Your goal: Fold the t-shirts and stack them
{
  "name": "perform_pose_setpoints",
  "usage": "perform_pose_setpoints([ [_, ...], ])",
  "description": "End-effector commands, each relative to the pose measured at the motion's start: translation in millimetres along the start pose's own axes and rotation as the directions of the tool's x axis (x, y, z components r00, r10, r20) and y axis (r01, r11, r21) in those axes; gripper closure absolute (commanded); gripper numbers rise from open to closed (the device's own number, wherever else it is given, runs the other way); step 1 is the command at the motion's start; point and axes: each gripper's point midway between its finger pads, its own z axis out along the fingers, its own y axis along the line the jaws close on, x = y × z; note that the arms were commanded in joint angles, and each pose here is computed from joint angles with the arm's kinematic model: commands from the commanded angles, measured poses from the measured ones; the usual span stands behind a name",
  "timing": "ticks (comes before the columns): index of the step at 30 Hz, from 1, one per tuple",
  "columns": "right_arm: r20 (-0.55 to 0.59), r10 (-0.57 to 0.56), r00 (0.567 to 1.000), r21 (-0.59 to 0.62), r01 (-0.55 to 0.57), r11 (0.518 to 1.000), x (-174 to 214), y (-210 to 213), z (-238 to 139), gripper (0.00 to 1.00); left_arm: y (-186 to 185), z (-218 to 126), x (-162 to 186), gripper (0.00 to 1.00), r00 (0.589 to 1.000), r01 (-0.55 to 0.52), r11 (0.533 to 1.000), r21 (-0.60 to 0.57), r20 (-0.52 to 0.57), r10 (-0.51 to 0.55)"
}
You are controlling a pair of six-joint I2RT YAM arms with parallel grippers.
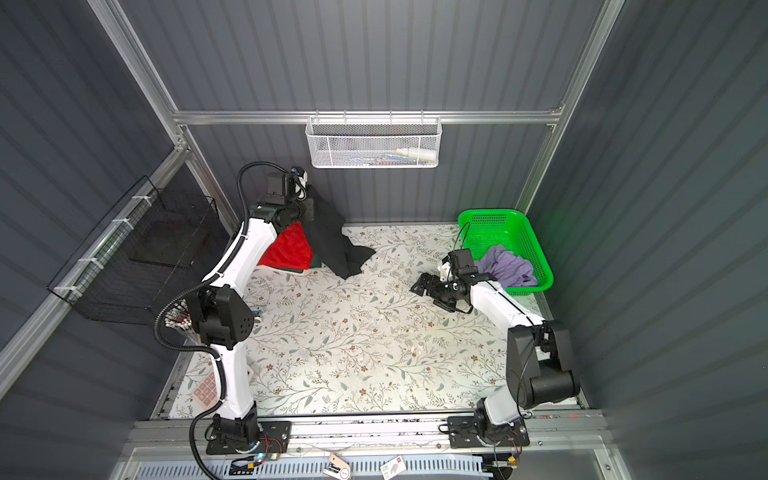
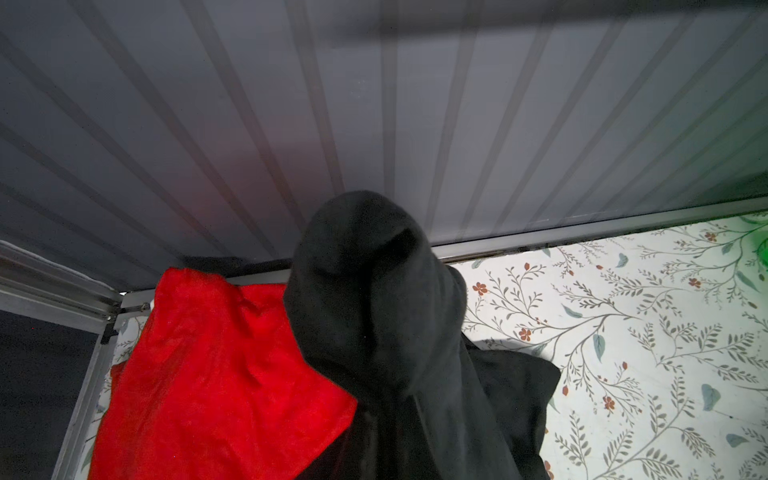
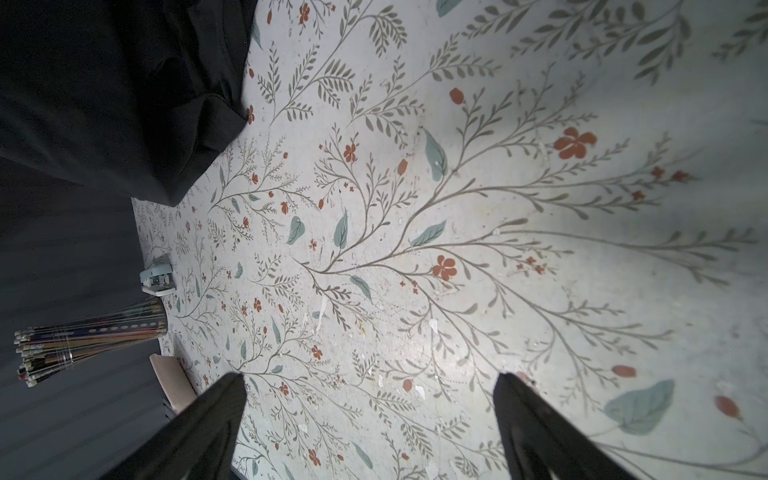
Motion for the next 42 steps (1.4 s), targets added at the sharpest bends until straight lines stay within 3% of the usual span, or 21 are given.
perform_pose_setpoints([
  [1,0.009,-0.013,1.0,-0.012,0.013,1.0,-1.0,2.1,-4.6,0.05,-4.0,-21.0,-28.1,1.0,0.997,-0.005,0.998,0.066,0.077,0.0],
  [7,0.012,-0.014,1.0,0.005,0.014,1.0,-1.4,-1.7,-3.1,0.05,-16.4,-24.7,-24.2,1.0,0.995,-0.014,0.99,0.138,0.096,0.001],
  [9,0.064,-0.038,0.997,0.006,0.038,0.999,-14.3,3.0,-3.2,0.04,-19.5,-27.2,-22.2,1.0,0.995,-0.019,0.988,0.156,0.1,0.004],
  [13,0.171,-0.09,0.981,-0.052,0.1,0.994,-56.2,36.3,6.3,0.01,-25.8,-29.6,-13.4,1.0,0.995,-0.031,0.981,0.19,0.1,0.012],
  [18,0.166,-0.125,0.978,-0.176,0.154,0.972,-86.4,96.6,40.4,0.01,-38.4,-32.5,8.5,1.0,0.998,-0.015,0.964,0.266,0.055,0.0],
  [25,0.112,-0.109,0.988,-0.2,0.13,0.971,-79.5,101.8,69.6,0.03,-47.5,-48.0,48.5,1.0,0.996,0.089,0.955,0.282,-0.008,-0.09],
  [30,0.076,-0.111,0.991,-0.163,0.122,0.979,-64.8,87.6,70.9,0.03,-81.2,-65.7,88.4,1.0,0.994,0.092,0.957,0.275,-0.08,-0.073],
  [36,0.057,-0.119,0.991,-0.132,0.126,0.983,-49.3,74.5,67.2,0.04,-113.1,-105.4,115.1,1.0,0.982,0.166,0.932,0.323,-0.143,-0.125],
  [42,0.039,-0.124,0.992,-0.142,0.128,0.981,-36.5,73.2,59.1,0.04,-115.4,-152.1,127.5,1.0,0.951,0.305,0.887,0.345,-0.154,-0.267],
])
